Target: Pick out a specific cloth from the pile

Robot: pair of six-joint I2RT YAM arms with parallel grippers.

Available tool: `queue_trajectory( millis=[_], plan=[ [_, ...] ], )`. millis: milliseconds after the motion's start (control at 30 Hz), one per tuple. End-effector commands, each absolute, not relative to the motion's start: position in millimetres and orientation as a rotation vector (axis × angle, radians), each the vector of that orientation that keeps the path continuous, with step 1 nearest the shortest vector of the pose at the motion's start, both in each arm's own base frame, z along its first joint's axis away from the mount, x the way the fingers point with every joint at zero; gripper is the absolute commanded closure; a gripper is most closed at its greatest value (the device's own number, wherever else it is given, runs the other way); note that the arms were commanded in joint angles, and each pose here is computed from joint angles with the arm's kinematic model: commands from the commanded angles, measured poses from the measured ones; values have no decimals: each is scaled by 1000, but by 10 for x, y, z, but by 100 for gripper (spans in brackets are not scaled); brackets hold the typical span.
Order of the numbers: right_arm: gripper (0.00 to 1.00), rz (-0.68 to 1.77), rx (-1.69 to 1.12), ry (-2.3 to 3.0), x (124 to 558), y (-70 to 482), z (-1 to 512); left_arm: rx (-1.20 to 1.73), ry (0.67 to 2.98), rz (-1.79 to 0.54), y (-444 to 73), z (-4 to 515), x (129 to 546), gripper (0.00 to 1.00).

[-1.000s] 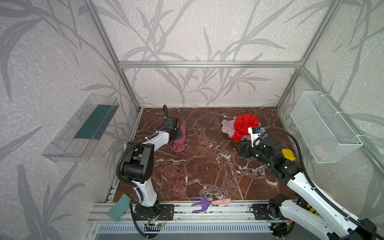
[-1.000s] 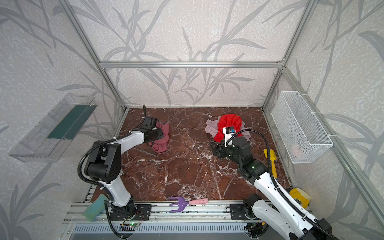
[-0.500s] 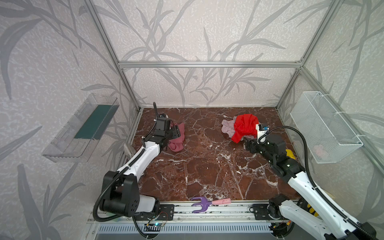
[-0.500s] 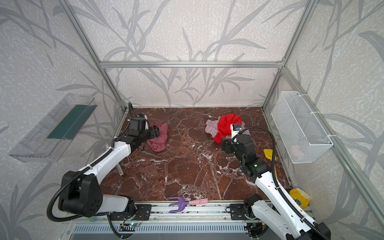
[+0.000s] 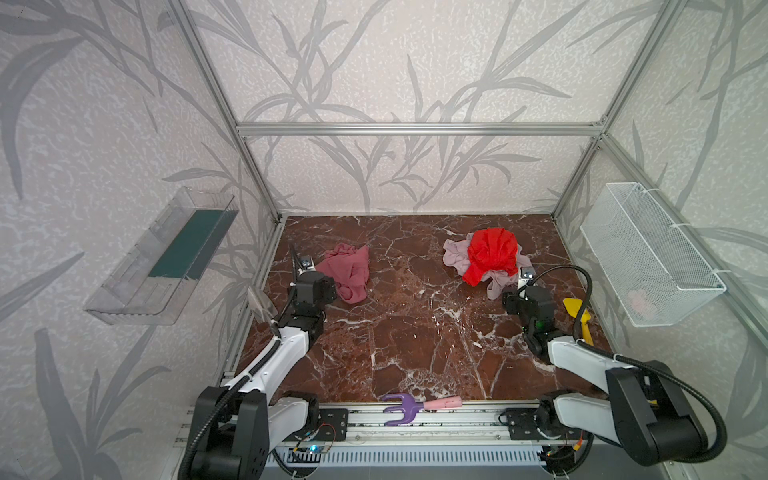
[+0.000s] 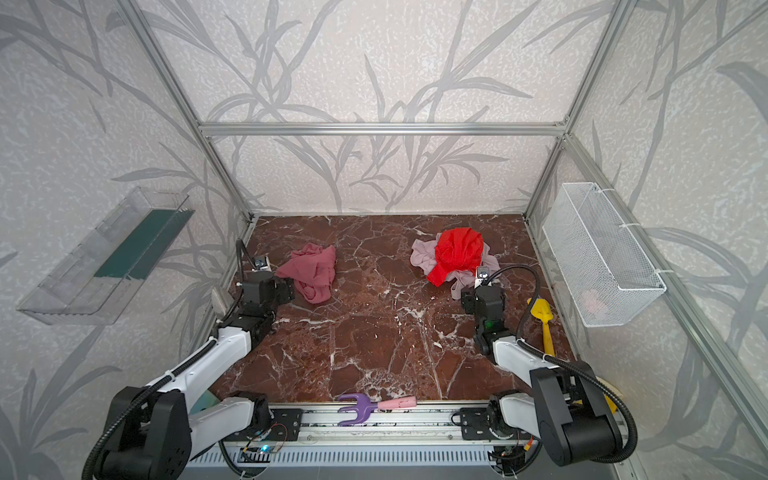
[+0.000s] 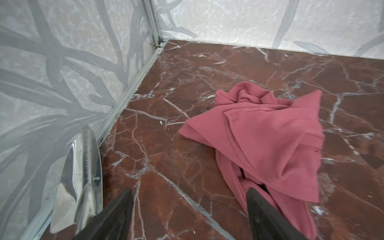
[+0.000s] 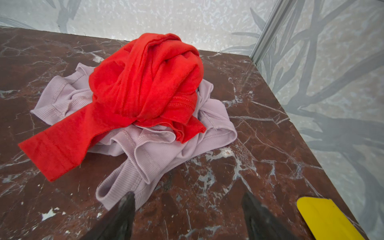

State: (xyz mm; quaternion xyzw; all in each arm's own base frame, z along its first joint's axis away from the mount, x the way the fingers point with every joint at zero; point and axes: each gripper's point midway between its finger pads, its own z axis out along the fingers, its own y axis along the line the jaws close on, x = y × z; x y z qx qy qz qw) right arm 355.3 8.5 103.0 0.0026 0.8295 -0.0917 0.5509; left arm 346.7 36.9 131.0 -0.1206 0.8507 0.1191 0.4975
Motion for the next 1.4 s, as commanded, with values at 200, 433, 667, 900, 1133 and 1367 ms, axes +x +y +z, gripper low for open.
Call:
queue_trajectory(
  millis=[200, 433, 667, 900, 1133, 1367],
  plan=[
    [19, -187, -26, 1789, 3818, 179, 1165, -285, 1848, 322, 523, 1282, 3718, 16],
    [17, -179, -38, 1825, 3865, 206, 989, -273, 1828, 298, 527, 1040, 3867, 16],
    [1, -189, -35, 1829, 3896, 199, 976, -299, 1841, 291, 566, 990, 3864, 14],
    [1, -198, -44, 1837, 3936, 211, 979, -297, 1838, 295, 575, 993, 3871, 14],
    [1, -197, -44, 1839, 3937, 212, 978, -298, 1837, 296, 578, 994, 3870, 14],
    [1, -192, -44, 1843, 3944, 216, 974, -298, 1835, 295, 577, 997, 3870, 13]
  ],
)
